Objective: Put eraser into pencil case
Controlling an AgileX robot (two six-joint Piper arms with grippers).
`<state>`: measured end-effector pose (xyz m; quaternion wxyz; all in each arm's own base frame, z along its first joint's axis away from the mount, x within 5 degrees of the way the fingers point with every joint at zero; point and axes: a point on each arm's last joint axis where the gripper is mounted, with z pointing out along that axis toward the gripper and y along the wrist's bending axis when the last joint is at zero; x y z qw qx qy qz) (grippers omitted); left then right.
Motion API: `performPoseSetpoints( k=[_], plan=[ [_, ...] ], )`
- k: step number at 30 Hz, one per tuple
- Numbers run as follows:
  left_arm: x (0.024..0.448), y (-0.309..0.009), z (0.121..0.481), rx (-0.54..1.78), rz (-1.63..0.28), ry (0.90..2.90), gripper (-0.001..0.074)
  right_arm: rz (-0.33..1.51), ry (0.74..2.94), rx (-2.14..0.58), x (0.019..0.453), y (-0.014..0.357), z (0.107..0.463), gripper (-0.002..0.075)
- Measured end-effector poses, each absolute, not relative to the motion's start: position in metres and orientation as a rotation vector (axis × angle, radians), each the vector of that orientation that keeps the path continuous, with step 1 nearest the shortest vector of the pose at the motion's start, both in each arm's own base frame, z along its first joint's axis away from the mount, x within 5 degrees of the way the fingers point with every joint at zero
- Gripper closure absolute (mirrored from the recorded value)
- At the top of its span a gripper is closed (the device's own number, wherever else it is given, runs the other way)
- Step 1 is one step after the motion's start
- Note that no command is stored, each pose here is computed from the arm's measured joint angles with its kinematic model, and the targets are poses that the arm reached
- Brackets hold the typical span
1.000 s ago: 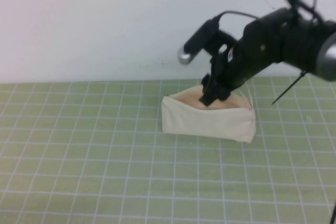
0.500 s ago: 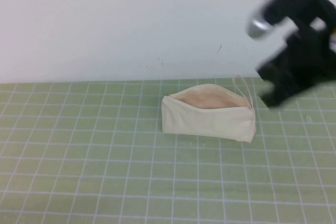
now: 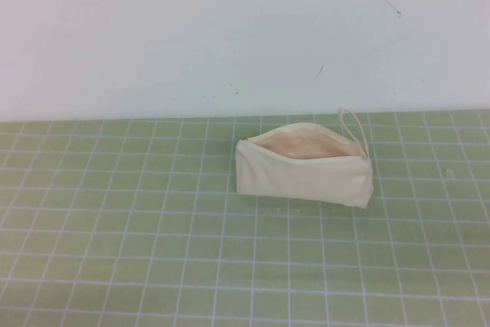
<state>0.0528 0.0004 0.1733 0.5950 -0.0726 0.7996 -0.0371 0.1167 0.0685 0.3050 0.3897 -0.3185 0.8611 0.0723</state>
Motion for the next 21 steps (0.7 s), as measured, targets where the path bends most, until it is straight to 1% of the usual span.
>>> performPoseSetpoints(
  k=[6,11,20,21],
  plan=[
    [0.053,0.0,0.173,-0.169,-0.086,1.857,0.0736,0.183,1.947,-0.715,0.083,0.046,0.297,0.0727],
    [0.053,0.0,0.173,-0.169,-0.086,1.857,0.0736,0.158,1.837,-0.621,0.07,0.033,0.285,0.0727],
    [0.053,0.0,0.173,-0.169,-0.086,1.857,0.0736,-0.125,1.733,-0.318,0.051,0.002,0.287,0.0727],
    [0.053,0.0,0.173,-0.169,-0.086,1.857,0.0736,-0.161,1.726,-0.247,0.047,-0.002,0.285,0.0727]
  ],
)
